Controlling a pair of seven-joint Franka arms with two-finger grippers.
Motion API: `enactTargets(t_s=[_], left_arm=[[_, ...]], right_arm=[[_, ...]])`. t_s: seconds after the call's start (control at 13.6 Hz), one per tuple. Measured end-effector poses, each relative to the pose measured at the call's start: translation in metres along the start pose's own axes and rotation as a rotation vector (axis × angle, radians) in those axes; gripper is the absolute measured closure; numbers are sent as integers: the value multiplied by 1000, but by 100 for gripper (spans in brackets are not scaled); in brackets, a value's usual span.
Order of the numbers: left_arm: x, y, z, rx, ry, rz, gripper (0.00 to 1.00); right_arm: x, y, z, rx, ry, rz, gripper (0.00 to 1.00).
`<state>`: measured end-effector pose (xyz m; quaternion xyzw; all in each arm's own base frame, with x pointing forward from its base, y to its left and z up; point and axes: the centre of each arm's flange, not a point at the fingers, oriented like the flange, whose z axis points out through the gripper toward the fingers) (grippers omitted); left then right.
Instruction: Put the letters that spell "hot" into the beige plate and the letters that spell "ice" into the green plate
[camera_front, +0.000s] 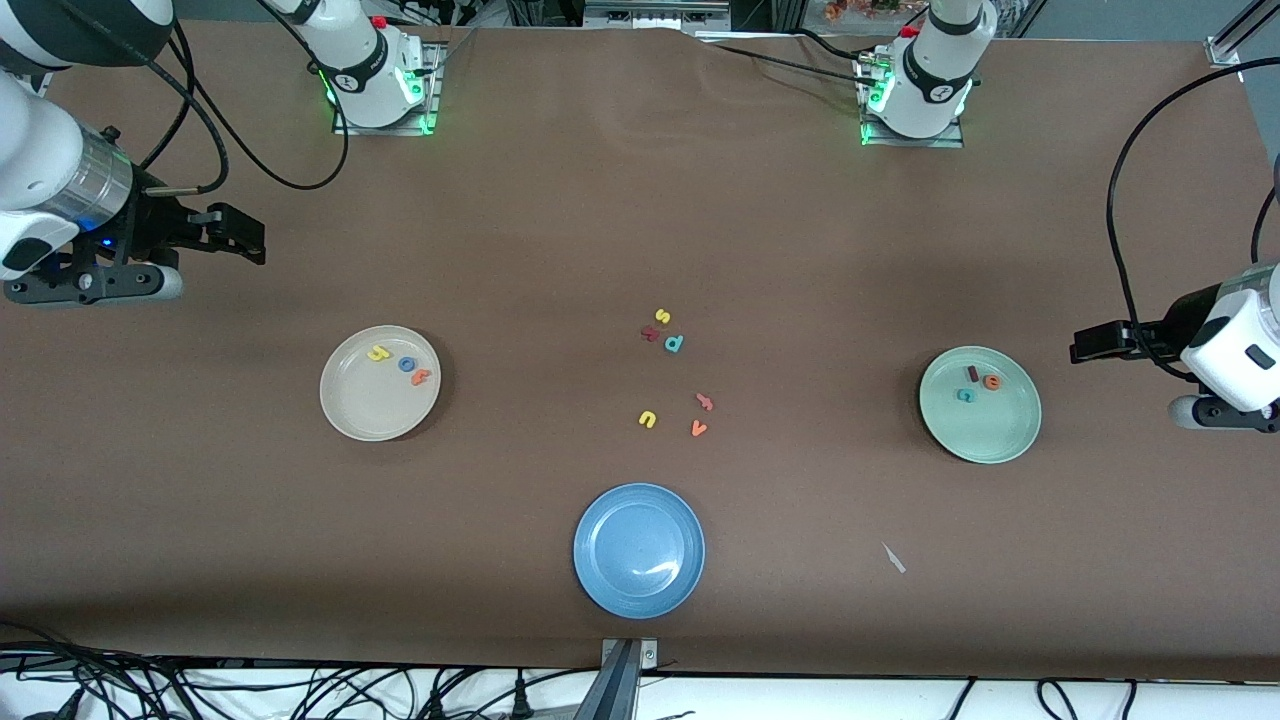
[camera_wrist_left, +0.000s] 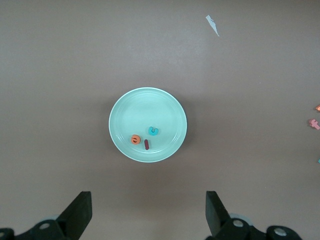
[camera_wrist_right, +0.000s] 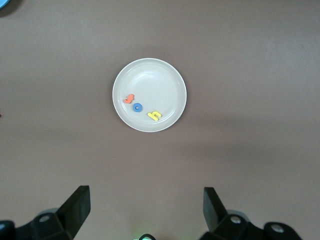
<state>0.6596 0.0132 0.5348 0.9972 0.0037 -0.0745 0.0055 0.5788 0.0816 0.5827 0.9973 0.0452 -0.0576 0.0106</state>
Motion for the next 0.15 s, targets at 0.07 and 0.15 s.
enactTargets(t_s=[0.07,0.15], left_arm=[[0,0,0,0,0,0,0],[0,0,0,0,0,0,0]], right_arm=[[1,0,1,0,-2,0,0],[1,0,3,0,-5,0,0]])
